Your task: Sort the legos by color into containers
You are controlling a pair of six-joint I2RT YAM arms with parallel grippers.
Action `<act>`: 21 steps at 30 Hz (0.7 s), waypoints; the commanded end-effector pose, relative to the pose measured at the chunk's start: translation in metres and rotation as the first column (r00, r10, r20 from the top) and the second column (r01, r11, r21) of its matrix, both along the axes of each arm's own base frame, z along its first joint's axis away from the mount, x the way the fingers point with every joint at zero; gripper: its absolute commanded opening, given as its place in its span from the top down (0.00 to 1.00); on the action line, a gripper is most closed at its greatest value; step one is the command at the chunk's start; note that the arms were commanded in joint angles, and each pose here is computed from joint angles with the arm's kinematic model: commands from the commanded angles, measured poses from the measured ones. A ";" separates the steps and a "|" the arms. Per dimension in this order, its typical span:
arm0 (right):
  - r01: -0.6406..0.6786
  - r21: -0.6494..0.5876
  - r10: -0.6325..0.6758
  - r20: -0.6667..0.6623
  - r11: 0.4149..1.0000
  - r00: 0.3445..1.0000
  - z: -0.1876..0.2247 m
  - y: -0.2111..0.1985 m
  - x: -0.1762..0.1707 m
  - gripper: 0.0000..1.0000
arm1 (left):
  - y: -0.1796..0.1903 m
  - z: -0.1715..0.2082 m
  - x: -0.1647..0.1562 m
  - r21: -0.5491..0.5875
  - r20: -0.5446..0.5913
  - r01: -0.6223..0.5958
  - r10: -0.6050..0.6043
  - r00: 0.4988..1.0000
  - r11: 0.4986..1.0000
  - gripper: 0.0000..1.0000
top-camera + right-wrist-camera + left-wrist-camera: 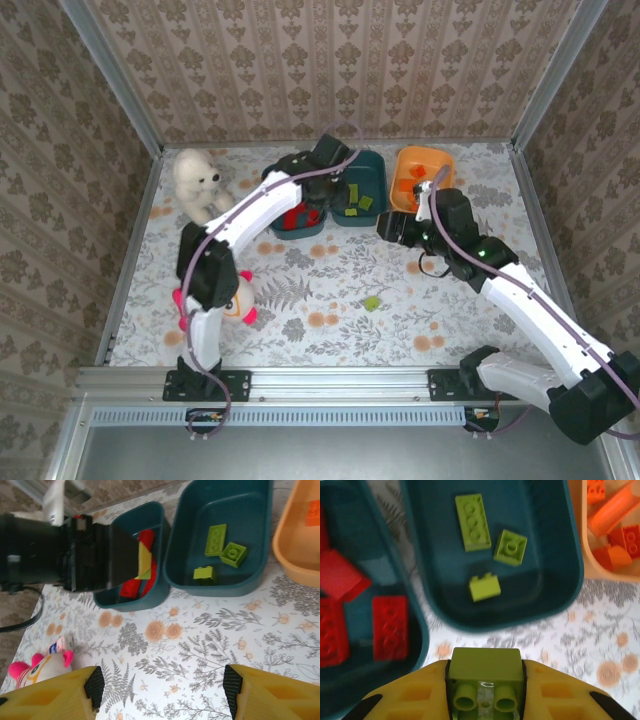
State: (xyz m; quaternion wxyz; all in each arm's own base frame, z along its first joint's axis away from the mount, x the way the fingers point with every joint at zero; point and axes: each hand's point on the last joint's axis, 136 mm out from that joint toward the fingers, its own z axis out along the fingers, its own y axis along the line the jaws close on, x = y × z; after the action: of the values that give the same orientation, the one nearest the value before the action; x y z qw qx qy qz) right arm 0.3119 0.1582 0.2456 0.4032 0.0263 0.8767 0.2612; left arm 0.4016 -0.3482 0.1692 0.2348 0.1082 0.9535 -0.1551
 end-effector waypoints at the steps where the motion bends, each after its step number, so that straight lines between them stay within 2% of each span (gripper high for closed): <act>1: 0.054 0.020 -0.054 -0.024 0.998 0.998 0.005 -0.010 0.005 0.33 | -0.022 -0.005 0.029 -0.018 0.051 0.040 -0.039 0.998 0.999 0.78; 6: 0.071 0.023 -0.070 -0.036 0.997 0.997 0.003 -0.019 0.001 0.33 | -0.045 -0.016 0.070 -0.020 0.149 0.053 -0.049 0.988 0.998 0.77; 9: 0.085 0.028 -0.084 -0.039 0.996 0.996 -0.001 -0.025 -0.005 0.33 | -0.046 -0.031 0.086 0.000 0.161 0.031 -0.031 0.987 1.000 0.78; 14: 0.105 0.033 -0.103 -0.056 0.994 0.993 -0.009 -0.032 -0.014 0.33 | -0.041 -0.052 0.092 0.028 0.138 0.002 -0.006 0.990 1.000 0.77; 21: 0.110 0.033 -0.108 -0.072 0.993 0.992 -0.016 -0.035 -0.017 0.33 | -0.022 -0.073 0.088 0.167 0.144 -0.071 0.047 0.989 0.983 0.77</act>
State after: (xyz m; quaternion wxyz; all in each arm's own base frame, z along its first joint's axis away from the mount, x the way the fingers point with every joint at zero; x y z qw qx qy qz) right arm 0.3001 0.1254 0.2349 0.3953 0.0830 0.8796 0.2512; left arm 0.4899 -0.3829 0.1049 0.2929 0.1107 0.9434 -0.1095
